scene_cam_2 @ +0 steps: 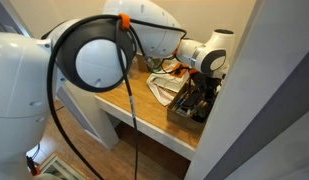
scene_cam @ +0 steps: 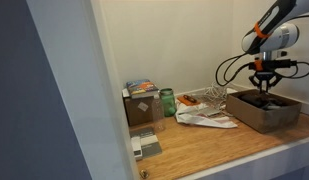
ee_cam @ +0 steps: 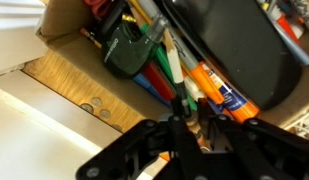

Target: Pick up the white pencil and put it on the white cloth on the table

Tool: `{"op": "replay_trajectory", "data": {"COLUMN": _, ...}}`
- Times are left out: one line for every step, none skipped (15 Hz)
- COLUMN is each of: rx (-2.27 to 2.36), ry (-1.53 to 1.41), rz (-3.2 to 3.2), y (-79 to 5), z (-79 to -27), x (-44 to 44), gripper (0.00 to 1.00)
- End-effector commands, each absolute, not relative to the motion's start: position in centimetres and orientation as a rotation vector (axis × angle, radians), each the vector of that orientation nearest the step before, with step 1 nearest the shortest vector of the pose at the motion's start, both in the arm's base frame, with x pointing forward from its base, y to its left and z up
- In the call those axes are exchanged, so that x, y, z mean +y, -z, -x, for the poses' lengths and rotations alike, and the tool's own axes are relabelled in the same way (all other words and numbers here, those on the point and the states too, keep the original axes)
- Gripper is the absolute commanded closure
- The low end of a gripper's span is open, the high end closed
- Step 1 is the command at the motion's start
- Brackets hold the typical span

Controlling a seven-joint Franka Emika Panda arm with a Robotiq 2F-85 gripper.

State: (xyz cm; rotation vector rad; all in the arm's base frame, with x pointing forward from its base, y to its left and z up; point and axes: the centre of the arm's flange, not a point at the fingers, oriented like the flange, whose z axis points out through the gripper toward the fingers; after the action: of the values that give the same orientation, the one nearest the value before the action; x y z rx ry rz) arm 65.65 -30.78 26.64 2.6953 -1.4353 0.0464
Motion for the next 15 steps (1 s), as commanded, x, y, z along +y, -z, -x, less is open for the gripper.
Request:
{"op": "replay_trajectory", "data": {"rx": -1.409, "ry": -0.111, "rz": -2.749, "y": -30.1, "z": -64.3, "x": -28.7, "gripper": 0.94}}
{"op": "replay_trajectory", "data": {"rx": -1.377, "ry": -0.137, "rz": -2.788, "y": -31.0, "z": -64.1, "x": -27.8, "gripper": 0.94}}
{"op": "replay_trajectory", "data": {"rx": -1.343, "ry": -0.164, "rz": -2.821, "y": -31.7, "z": -63.9, "x": -27.1, "gripper": 0.94}}
{"op": "replay_trajectory", "data": {"rx": -1.292, "ry": -0.2, "rz": -2.862, "y": -32.5, "z": -63.7, "x": -26.0, "gripper": 0.94}}
{"op": "replay_trajectory", "data": {"rx": -1.24, "ry": -0.234, "rz": -2.898, "y": -33.2, "z": -63.5, "x": -24.9, "gripper": 0.94}}
{"op": "replay_trajectory", "data": {"rx": -1.194, "ry": -0.275, "rz": -2.932, "y": -33.9, "z": -63.4, "x": -23.7, "gripper": 0.94}}
{"op": "replay_trajectory", "data": {"rx": -1.142, "ry": -0.323, "rz": -2.958, "y": -34.4, "z": -63.3, "x": -22.4, "gripper": 0.94}}
{"op": "replay_trajectory", "data": {"rx": -1.072, "ry": -0.372, "rz": -2.992, "y": -34.8, "z": -63.1, "x": -20.7, "gripper": 0.95}}
{"op": "replay_trajectory", "data": {"rx": -1.02, "ry": -0.427, "rz": -3.015, "y": -35.2, "z": -63.1, "x": -19.4, "gripper": 0.95}}
{"op": "replay_trajectory", "data": {"rx": -0.96, "ry": -0.483, "rz": -3.047, "y": -35.5, "z": -62.9, "x": -17.8, "gripper": 0.95}}
{"op": "replay_trajectory", "data": {"rx": -0.922, "ry": -0.543, "rz": -3.06, "y": -35.8, "z": -63.0, "x": -16.6, "gripper": 0.95}}
{"op": "replay_trajectory", "data": {"rx": -0.857, "ry": -0.584, "rz": -3.1, "y": -35.9, "z": -62.7, "x": -14.9, "gripper": 0.95}}
{"op": "replay_trajectory", "data": {"rx": -0.802, "ry": -0.616, "rz": -3.129, "y": -35.9, "z": -62.5, "x": -13.6, "gripper": 0.95}}
{"op": "replay_trajectory", "data": {"rx": -0.72, "ry": -0.633, "rz": -3.168, "y": -35.7, "z": -62.1, "x": -12.5, "gripper": 0.95}}
{"op": "replay_trajectory", "data": {"rx": -0.673, "ry": -0.653, "rz": -3.195, "y": -35.6, "z": -61.9, "x": -11.6, "gripper": 0.95}}
